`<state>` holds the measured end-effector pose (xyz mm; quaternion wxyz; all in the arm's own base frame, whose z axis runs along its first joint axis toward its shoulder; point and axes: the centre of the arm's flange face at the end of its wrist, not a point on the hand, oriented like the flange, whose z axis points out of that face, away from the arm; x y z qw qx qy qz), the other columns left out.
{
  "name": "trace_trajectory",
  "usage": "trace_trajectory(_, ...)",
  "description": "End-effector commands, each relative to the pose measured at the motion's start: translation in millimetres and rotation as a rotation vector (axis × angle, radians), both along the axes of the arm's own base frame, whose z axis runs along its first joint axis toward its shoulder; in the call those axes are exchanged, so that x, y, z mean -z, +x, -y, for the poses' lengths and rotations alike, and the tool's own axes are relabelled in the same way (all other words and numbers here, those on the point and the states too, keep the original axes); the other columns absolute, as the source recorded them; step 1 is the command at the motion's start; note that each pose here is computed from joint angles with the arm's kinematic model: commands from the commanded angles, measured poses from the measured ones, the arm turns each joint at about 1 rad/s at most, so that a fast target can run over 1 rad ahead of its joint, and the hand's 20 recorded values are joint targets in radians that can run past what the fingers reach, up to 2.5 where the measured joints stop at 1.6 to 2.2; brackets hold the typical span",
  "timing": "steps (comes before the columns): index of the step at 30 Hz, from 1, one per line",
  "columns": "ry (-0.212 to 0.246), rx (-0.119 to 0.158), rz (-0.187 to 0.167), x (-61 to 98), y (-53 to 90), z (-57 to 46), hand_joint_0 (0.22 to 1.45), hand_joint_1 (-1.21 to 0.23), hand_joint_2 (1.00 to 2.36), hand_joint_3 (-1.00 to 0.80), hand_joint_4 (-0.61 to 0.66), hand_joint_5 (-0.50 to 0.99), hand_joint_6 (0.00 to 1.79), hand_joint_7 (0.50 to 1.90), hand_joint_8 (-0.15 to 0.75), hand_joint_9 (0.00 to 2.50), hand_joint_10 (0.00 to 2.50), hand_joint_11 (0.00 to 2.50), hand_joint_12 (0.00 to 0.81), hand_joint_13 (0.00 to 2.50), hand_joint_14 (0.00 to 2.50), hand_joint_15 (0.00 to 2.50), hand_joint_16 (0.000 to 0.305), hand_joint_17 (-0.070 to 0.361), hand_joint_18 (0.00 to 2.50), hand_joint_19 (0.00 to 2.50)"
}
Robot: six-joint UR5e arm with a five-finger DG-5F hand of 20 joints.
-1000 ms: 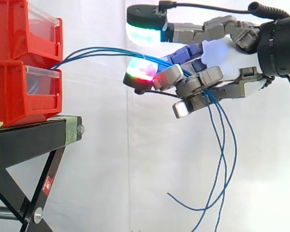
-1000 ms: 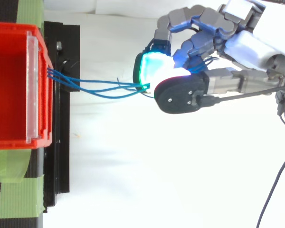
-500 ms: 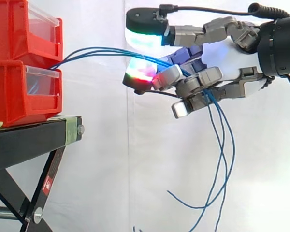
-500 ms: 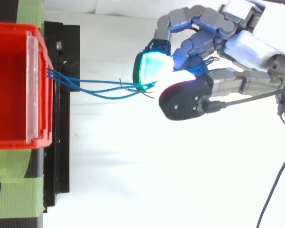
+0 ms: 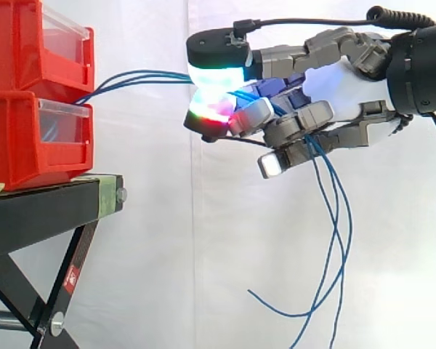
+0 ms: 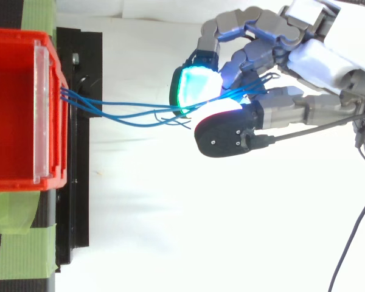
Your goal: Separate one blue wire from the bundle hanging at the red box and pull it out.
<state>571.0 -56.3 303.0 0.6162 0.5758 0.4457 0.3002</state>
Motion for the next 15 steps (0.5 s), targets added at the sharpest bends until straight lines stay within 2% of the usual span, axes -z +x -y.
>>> trace_trajectory(1,0.0,0.0,0.001,-0.8,-0.2,0.1,0.62,-0.73,1.01,-0.37,0.22,-0.26,0.86,1.14,0.325,0.72,0.57,1.85,0.35,0.92,2.0,1.27,0.051,0.114,0.76,1.24)
trace_trajectory(10,0.001,0.0,0.003,-0.2,0.3,-0.1,0.55,-0.69,1.01,-0.43,0.24,-0.26,0.86,1.16,0.339,0.72,0.56,1.85,0.363,0.91,2.06,1.24,0.053,0.119,0.76,1.23)
trace_trajectory(15,0.001,0.0,0.004,-0.3,0.5,-0.1,0.51,-0.72,1.0,-0.5,0.26,-0.26,0.85,1.16,0.355,0.71,0.55,1.86,0.382,0.9,2.09,1.21,0.057,0.127,0.77,1.23)
